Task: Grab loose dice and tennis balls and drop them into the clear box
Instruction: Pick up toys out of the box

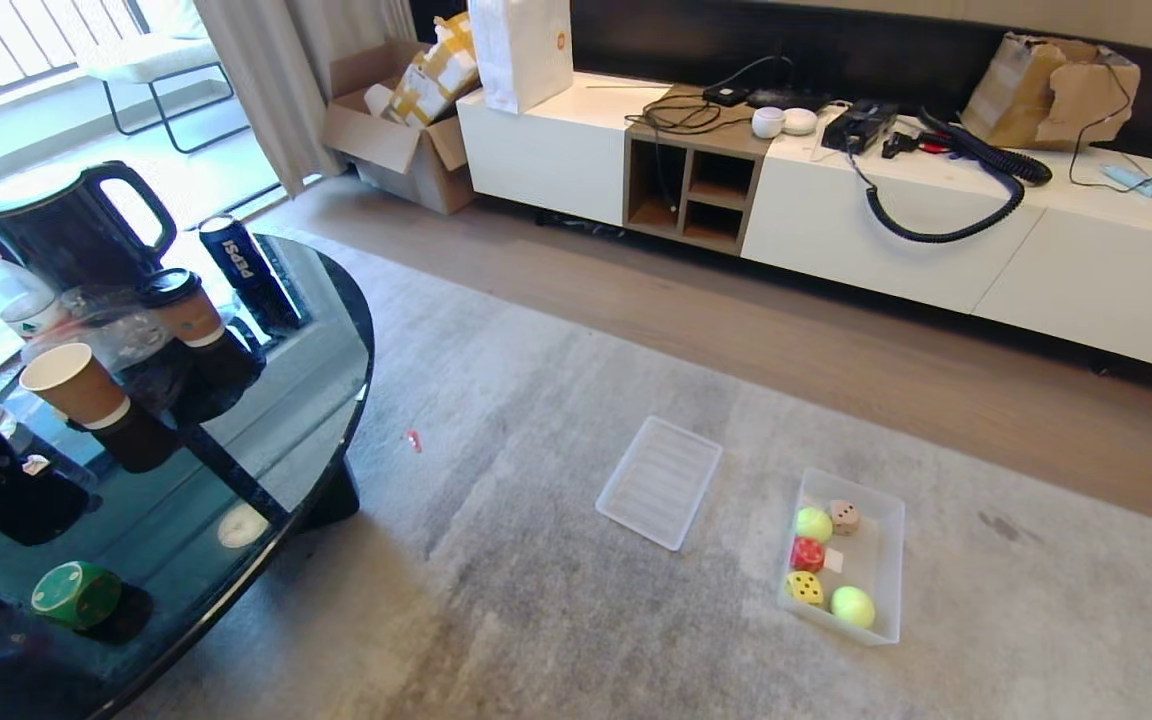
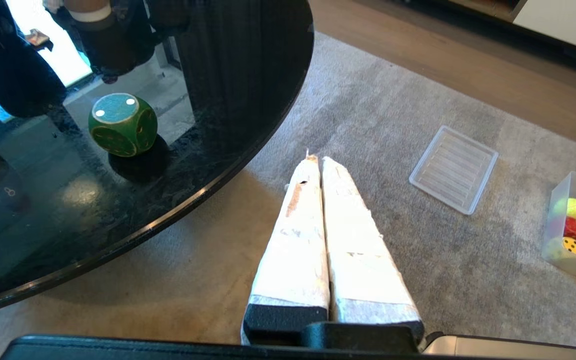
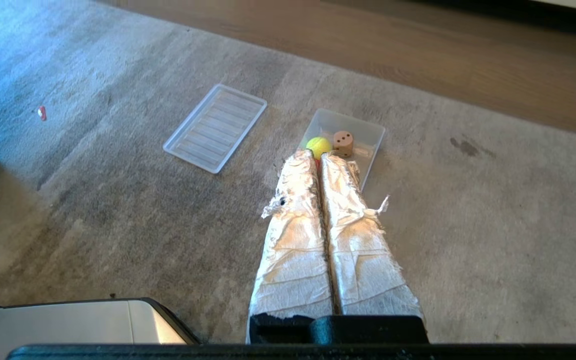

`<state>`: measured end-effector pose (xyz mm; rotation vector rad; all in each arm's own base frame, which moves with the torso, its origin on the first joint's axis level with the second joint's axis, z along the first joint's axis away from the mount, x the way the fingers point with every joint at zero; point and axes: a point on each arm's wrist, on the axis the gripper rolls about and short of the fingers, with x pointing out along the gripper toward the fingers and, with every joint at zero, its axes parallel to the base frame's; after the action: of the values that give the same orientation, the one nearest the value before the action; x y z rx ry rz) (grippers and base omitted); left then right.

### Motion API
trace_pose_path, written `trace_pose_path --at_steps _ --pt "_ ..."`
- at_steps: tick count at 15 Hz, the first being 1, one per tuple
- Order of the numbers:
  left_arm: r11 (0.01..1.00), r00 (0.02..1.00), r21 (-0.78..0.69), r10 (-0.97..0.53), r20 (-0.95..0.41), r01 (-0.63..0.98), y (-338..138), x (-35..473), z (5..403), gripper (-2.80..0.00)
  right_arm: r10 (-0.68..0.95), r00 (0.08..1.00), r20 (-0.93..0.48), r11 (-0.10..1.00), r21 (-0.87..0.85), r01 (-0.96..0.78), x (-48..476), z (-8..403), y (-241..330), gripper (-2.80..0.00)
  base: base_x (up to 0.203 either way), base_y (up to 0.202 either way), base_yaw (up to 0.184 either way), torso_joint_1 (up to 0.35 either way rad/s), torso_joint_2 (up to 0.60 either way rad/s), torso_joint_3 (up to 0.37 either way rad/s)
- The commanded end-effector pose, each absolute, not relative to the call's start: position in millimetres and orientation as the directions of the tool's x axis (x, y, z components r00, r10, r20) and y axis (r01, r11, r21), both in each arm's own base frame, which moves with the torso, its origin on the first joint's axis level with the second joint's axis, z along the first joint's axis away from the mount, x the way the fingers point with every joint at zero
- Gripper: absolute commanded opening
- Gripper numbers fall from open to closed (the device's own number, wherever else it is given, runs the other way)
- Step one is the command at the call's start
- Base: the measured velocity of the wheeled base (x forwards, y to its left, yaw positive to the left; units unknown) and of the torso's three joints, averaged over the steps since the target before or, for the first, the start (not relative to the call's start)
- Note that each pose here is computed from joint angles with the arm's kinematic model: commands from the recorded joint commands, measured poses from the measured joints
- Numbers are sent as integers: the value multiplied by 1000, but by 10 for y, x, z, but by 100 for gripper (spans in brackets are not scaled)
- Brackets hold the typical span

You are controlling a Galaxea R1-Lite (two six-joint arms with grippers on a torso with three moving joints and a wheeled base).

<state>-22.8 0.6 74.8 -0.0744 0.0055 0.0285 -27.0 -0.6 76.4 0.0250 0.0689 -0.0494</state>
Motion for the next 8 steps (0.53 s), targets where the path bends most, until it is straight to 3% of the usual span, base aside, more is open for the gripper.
trace_pose_path --at_steps 1,8 --pt "997 1000 -75 29 -6 -30 7 -228 748 -280 -49 996 -72 998 23 51 -269 763 -6 -280 0 0 0 6 1 204" --pt "997 1000 -76 31 -8 -31 7 -228 747 -280 -48 996 -71 999 23 49 -270 767 -6 -280 0 0 0 3 2 199"
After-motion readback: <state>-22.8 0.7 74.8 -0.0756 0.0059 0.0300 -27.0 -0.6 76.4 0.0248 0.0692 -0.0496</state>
